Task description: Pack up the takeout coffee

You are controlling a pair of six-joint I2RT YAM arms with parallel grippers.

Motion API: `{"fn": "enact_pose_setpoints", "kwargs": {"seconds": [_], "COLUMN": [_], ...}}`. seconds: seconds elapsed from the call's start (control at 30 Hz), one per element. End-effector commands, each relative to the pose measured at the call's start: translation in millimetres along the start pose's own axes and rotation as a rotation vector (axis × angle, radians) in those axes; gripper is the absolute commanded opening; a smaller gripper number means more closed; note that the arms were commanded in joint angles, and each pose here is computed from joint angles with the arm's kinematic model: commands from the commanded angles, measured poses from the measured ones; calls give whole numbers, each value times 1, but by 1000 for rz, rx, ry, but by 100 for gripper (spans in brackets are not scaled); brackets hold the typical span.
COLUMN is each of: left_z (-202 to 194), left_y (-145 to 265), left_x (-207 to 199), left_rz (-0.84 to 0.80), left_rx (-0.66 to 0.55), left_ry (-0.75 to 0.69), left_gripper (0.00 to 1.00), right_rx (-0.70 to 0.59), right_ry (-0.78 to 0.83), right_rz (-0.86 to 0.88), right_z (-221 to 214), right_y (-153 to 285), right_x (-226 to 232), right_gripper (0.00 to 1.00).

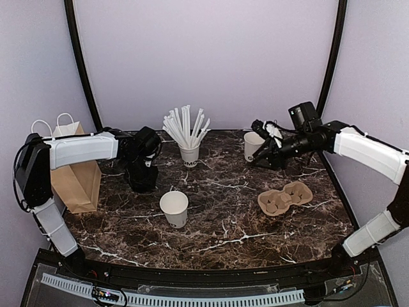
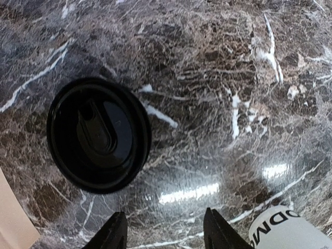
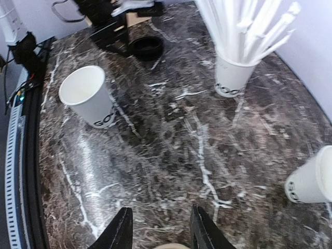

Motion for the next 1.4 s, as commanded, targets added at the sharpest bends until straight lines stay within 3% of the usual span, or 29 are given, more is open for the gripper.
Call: {"fn": "enact_pose_setpoints", "kwargs": {"seconds": [0.0,0.33,0.87,1.37], "left_z": [26,45,38,34], "left_y": [-4,-30,-47,-32], "left_x": [4,15,22,25], "left_rz": [-19,-69,-34,-35], "left_rx": [-18,44,136,139], "left_ry": [-16,-20,-11,8], "left_gripper": [53,38,33,12], "right_rx": [-51,27,144,169], "right_ry": [-12,6,38,43], "right_rz": [162,201,255,257], "right_z": [-22,-39,-53,-56], "right_y": [-33,-60,-87,-92], "right_x": [15,22,38,40], "right_gripper": [39,40,40,39]}}
Point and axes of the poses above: each gripper's point midway between its finger pads, its own y axis back along the fingers, its own x axis along the line the jaws close on, z = x × y, the point moved 5 cm from there along y, back along the fingers, and after that the axes turned 1 degree about -y, right-handed, at the moved point
